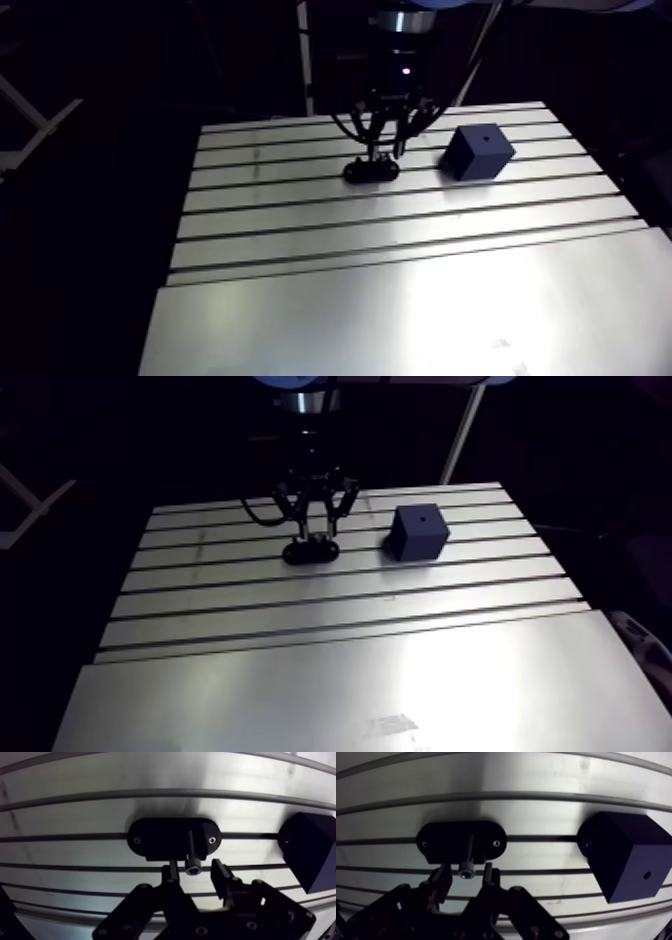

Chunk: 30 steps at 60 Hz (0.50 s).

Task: Pick up the M10 bolt and insert it into the hole until fully seated.

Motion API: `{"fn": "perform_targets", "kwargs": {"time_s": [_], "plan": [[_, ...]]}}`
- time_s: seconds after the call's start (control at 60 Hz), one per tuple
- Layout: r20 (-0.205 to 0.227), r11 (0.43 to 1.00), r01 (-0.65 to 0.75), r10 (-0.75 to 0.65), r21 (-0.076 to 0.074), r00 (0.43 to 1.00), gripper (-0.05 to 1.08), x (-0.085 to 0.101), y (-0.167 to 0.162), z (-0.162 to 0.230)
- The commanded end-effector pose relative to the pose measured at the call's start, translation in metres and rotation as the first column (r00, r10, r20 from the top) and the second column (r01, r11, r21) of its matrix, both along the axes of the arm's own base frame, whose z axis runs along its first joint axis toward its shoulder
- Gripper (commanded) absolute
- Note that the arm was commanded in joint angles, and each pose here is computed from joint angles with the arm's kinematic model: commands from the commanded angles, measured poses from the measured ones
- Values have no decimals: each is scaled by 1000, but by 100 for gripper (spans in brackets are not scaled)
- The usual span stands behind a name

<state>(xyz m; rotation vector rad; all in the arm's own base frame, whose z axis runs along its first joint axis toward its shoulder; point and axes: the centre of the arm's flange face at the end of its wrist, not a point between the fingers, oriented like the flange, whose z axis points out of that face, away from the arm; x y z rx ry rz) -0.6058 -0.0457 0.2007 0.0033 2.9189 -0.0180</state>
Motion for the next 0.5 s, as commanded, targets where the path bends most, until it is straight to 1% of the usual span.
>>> {"fn": "perform_targets", "kwargs": {"time_s": [0.017, 0.5], "plan": [[1, 1000, -1, 1, 0, 1000, 56, 0, 0, 0], [3, 1000, -1, 1, 0, 1000, 60, 0, 0, -1]]}}
